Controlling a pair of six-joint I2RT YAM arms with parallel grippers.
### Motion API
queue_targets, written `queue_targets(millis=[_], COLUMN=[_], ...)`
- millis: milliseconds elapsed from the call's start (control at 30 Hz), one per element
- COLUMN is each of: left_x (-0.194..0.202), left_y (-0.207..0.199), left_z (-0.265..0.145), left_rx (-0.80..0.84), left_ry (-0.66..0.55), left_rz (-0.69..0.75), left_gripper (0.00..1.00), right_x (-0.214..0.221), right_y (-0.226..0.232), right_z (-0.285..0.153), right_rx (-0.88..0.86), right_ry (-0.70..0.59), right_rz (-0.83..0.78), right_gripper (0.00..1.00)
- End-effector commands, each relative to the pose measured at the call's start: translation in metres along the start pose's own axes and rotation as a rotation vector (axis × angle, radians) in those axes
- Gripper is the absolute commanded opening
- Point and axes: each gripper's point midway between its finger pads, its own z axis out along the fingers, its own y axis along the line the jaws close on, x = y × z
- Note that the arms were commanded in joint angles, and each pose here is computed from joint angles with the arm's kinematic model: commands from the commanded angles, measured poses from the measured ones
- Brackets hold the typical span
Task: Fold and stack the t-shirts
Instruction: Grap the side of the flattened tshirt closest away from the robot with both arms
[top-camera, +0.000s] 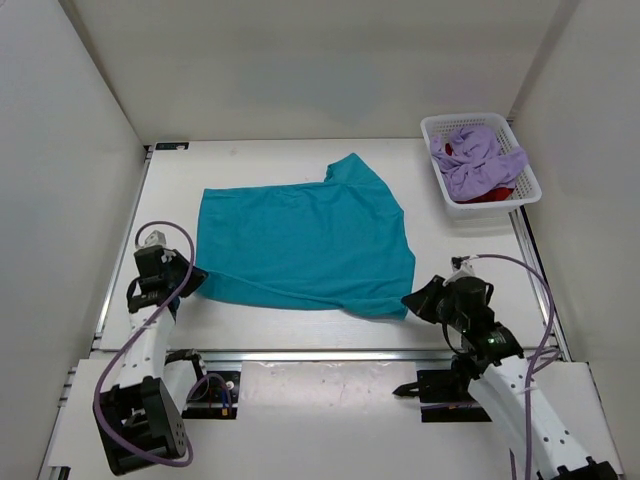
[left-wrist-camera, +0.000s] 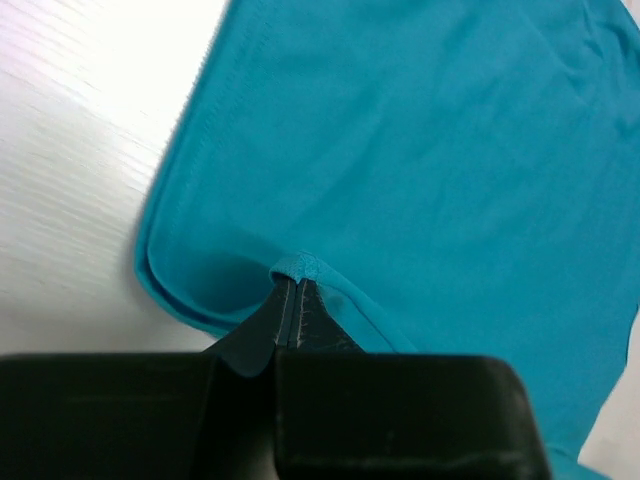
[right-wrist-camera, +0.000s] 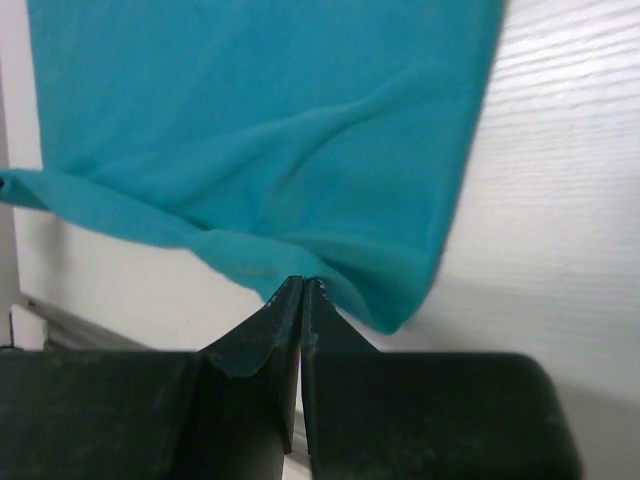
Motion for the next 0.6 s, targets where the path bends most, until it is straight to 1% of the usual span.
queue_targets(millis=[0, 67, 100, 200, 267, 300, 367, 433, 500, 567], left_x=[0.016, 0.003, -0.001, -0.019, -0.028, -0.026, -0.036, -0.04, -0.049, -0.055], left_y=[0.006, 0.001, -0.003, -0.014, -0.02, -0.015, -0.01, -0.011, -0.016, -0.02], left_z=[-0.008, -0.01, -0.009, -0.006, -0.001, 0.005, 0.011, 0.018, 0.024, 0.028], left_rx=[-0.003, 0.016, 0.026, 0.048, 0.048, 0.028, 0.016, 0.022, 0.026, 0.009], left_ry=[0.041, 0.01, -0.002, -0.032, -0.041, -0.025, -0.031, -0.027, -0.044, -0.068], left_rz=[0.045, 0.019, 0.002, -0.045, -0.085, -0.095, -0.148, -0.197, -0.197, -0.183], left_gripper=[0.0, 0.0, 0.0, 0.0, 0.0, 0.0, 0.0, 0.0, 0.0, 0.0], right_x=[0.016, 0.019, 0.004, -0.028, -0.062, -0.073, -0.091, -0.118, -0.127, -0.148], right_y=[-0.004, 0.0, 0.006, 0.014, 0.018, 0.021, 0.024, 0.037, 0.035, 0.043], right_z=[-0.005, -0.001, -0.002, 0.007, 0.01, 0.011, 0.025, 0.036, 0.056, 0.071], right_rx=[0.052, 0.047, 0.034, 0.028, 0.031, 0.031, 0.043, 0.047, 0.068, 0.064], right_ry=[0.032, 0.071, 0.041, 0.048, 0.004, -0.009, 0.01, -0.008, 0.027, 0.016], right_rz=[0.056, 0.025, 0.001, -0.035, -0.062, -0.068, -0.088, -0.132, -0.135, -0.138], right_gripper=[0.0, 0.0, 0.0, 0.0, 0.0, 0.0, 0.0, 0.0, 0.0, 0.0])
